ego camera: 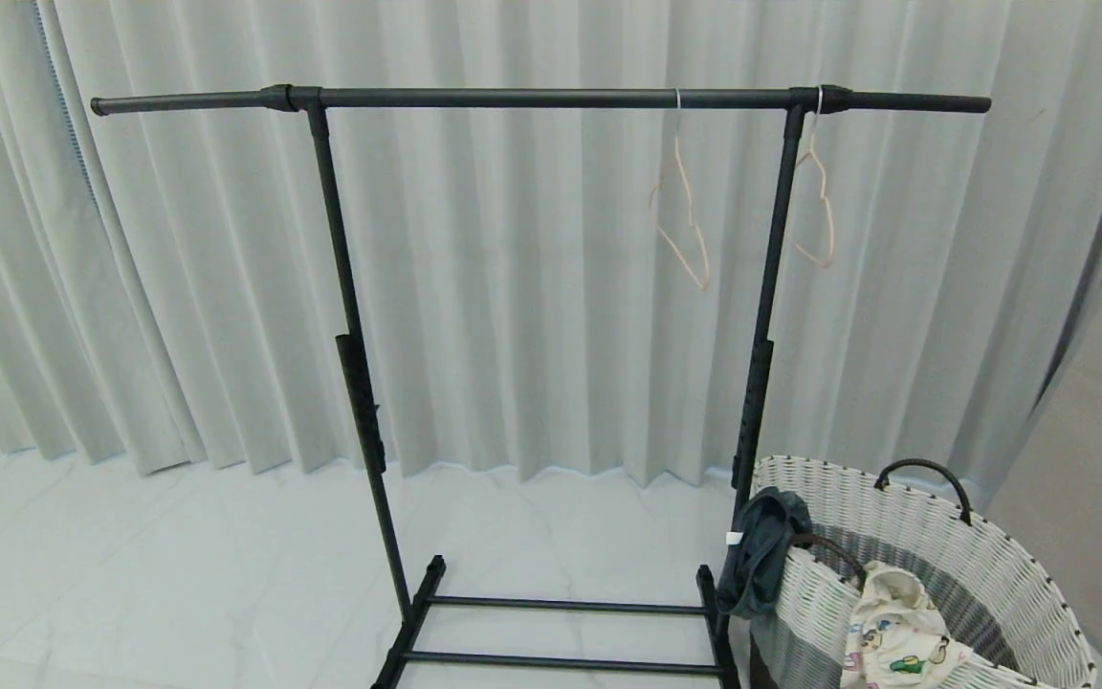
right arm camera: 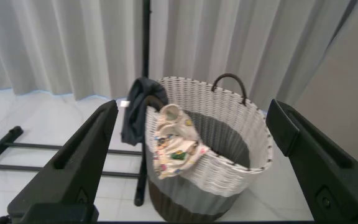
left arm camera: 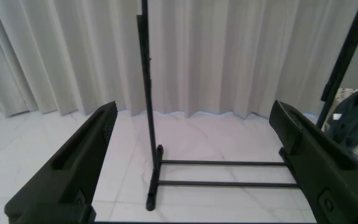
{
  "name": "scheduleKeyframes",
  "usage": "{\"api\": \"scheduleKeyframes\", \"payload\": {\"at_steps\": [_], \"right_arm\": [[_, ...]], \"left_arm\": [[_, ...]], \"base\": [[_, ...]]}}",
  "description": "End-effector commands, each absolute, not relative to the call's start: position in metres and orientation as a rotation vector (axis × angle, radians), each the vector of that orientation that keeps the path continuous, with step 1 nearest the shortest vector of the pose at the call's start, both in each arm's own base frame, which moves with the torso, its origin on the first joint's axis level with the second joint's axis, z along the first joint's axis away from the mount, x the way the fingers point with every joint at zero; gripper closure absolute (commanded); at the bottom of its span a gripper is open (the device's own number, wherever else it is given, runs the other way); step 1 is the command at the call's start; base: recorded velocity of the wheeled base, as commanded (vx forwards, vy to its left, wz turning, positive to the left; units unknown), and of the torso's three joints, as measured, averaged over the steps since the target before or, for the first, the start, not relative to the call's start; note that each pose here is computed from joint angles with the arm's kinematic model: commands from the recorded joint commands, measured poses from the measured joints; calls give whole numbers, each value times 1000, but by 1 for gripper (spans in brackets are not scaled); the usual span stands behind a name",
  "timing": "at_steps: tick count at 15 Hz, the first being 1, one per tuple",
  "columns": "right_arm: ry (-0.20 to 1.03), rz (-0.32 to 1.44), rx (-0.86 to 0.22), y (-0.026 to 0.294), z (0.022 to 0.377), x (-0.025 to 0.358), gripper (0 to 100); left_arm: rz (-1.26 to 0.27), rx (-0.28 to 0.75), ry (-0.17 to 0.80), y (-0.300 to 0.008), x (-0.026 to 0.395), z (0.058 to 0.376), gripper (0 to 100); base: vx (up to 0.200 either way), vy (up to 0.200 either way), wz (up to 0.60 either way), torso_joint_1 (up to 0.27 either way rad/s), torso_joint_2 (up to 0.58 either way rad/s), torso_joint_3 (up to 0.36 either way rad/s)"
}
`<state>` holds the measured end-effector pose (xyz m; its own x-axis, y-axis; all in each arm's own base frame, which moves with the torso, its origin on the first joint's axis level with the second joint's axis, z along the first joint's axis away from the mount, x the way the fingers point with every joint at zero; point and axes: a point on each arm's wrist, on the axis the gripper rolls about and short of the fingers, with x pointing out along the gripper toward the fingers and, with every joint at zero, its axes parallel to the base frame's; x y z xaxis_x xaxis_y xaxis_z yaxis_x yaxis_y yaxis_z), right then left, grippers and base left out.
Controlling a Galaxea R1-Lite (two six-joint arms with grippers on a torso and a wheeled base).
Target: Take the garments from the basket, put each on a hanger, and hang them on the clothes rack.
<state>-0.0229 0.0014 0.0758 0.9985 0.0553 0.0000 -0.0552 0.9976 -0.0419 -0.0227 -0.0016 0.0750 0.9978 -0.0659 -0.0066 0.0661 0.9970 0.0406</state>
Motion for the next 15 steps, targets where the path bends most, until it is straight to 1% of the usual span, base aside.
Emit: {"api": "scheduleKeyframes", "payload": {"at_steps": [1, 6, 15], "right_arm": [[-1, 55, -43, 1, 76, -23, 0], [-1, 55, -41, 1, 76, -23, 0], [1, 55, -37, 1, 76, -23, 0]], "left_arm": [[-66, 41, 5, -2, -23, 75, 0], [-66, 43, 6, -2, -23, 75, 0], [-66, 44, 6, -2, -23, 75, 0]], "base": [[0, 0, 0, 0, 0, 0], [0, 0, 0, 0, 0, 0], [200, 0, 0, -1, 2, 4]]}}
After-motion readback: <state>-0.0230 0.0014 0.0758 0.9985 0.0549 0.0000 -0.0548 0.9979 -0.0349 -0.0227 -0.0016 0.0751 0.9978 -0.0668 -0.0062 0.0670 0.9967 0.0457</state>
